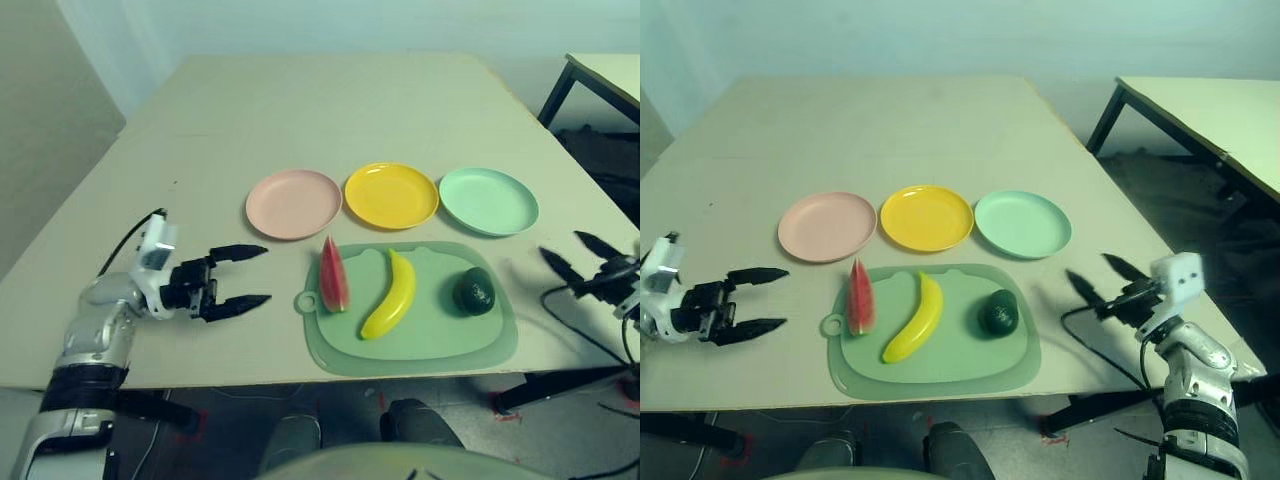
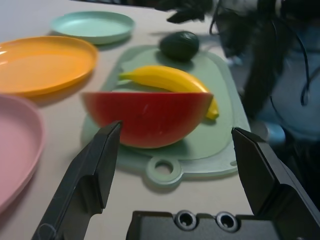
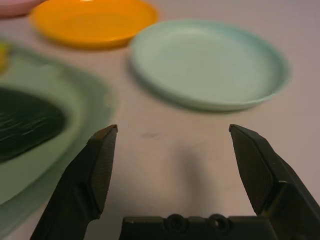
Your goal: Place the fruits into color-matched plates.
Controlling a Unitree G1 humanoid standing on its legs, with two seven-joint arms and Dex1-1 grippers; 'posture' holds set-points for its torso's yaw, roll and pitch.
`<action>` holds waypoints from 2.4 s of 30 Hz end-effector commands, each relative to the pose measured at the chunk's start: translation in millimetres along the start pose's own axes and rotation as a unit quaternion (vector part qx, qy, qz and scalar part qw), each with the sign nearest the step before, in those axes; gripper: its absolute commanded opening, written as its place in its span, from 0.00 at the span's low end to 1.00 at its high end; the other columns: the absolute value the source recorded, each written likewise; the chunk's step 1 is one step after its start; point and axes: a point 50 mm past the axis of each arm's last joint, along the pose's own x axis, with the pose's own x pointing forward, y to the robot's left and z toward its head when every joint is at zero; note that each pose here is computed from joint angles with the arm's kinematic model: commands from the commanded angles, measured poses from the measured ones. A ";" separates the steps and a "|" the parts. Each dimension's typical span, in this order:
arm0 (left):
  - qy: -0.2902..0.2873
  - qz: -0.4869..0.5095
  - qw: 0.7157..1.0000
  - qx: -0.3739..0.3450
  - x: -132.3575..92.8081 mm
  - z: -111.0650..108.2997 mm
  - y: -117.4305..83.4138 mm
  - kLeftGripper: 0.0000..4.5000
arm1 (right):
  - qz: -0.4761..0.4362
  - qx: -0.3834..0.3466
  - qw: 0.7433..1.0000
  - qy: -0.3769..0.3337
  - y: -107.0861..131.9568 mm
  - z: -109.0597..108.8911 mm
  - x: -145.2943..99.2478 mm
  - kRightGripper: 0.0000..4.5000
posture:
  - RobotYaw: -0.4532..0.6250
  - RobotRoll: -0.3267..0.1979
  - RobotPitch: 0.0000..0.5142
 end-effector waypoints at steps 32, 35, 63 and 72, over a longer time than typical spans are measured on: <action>0.052 0.060 0.997 -0.007 -32.7 -23.0 -18.2 0.99 | 0.477 -0.528 0.663 0.233 48.1 143.9 85.2 1.00 | 0.37 0.62 0.06; 0.054 0.058 0.997 -0.006 -32.0 -22.5 -18.4 0.99 | 0.489 -0.529 0.657 0.222 56.6 146.1 90.0 1.00 | 0.37 0.62 0.06; 0.068 0.064 0.996 0.014 -32.5 -19.7 -16.3 0.99 | 0.525 -0.523 0.622 0.254 76.5 121.3 102.9 1.00 | 0.38 0.62 0.09; 0.069 0.061 0.996 0.017 -31.5 -17.6 -13.6 0.99 | 0.524 -0.526 0.619 0.255 77.3 112.8 110.9 1.00 | 0.39 0.62 0.09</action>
